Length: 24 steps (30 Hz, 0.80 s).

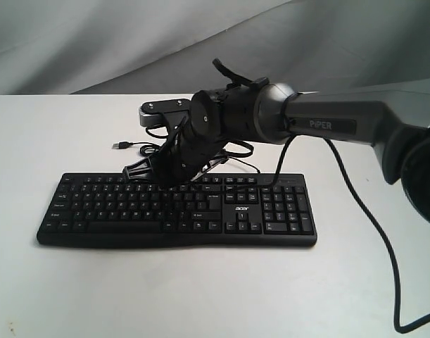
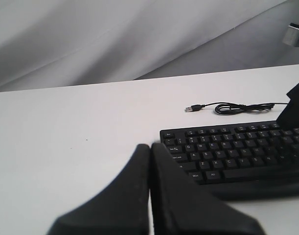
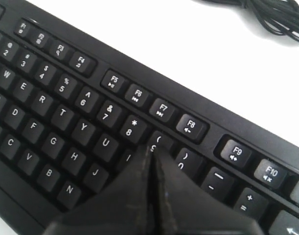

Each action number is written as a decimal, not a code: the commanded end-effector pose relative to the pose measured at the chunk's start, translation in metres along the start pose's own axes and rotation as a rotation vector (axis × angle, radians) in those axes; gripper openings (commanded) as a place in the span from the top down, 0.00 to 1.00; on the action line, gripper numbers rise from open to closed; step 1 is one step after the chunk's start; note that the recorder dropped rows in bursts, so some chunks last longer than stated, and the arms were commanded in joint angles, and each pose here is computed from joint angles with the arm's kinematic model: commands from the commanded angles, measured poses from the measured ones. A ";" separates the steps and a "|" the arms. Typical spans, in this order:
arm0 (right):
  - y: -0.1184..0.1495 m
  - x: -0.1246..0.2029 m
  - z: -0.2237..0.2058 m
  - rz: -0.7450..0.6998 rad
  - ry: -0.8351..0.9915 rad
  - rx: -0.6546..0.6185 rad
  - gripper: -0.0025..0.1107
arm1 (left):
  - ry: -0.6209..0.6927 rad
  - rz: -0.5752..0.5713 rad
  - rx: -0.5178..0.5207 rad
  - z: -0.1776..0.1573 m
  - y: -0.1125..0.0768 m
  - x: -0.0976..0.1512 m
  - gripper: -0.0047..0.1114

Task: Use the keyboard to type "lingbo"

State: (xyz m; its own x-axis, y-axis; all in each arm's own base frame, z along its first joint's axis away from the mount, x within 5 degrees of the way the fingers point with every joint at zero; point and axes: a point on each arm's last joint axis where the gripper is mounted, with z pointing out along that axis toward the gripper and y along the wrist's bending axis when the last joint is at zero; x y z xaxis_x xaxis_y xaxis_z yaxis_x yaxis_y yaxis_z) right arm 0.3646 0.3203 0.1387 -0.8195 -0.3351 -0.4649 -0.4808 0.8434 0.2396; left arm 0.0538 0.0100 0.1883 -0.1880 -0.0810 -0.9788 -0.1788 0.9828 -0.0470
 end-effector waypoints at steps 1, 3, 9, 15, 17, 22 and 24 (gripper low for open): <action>-0.001 -0.001 -0.005 -0.003 -0.004 0.006 0.98 | -0.003 -0.012 0.001 0.000 0.000 0.001 0.96; -0.001 -0.001 -0.005 -0.003 -0.004 0.006 0.98 | -0.003 -0.012 0.001 0.000 0.000 0.001 0.96; -0.002 -0.001 -0.005 -0.010 -0.004 0.010 0.98 | -0.003 -0.012 0.001 0.000 0.000 0.001 0.96; -0.005 0.006 0.007 -0.005 0.036 0.018 0.98 | -0.003 -0.012 0.001 0.000 0.000 0.001 0.96; -0.005 0.007 0.009 -0.002 0.042 0.018 0.98 | -0.003 -0.012 0.001 0.000 0.000 0.001 0.96; -0.005 0.006 0.009 0.000 0.027 0.015 0.98 | -0.003 -0.012 0.001 0.000 0.000 0.001 0.96; -0.005 0.006 0.009 0.000 0.030 0.015 0.98 | -0.003 -0.012 0.001 0.000 0.000 0.001 0.96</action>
State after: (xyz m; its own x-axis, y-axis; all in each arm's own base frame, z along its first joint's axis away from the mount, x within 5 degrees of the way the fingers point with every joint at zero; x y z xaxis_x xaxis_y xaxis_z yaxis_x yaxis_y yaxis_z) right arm 0.3641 0.3196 0.1265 -0.8304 -0.3480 -0.4350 -0.4763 0.8487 0.2301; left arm 0.0538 0.0100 0.1883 -0.1880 -0.0810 -0.9788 -0.1788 0.9828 -0.0470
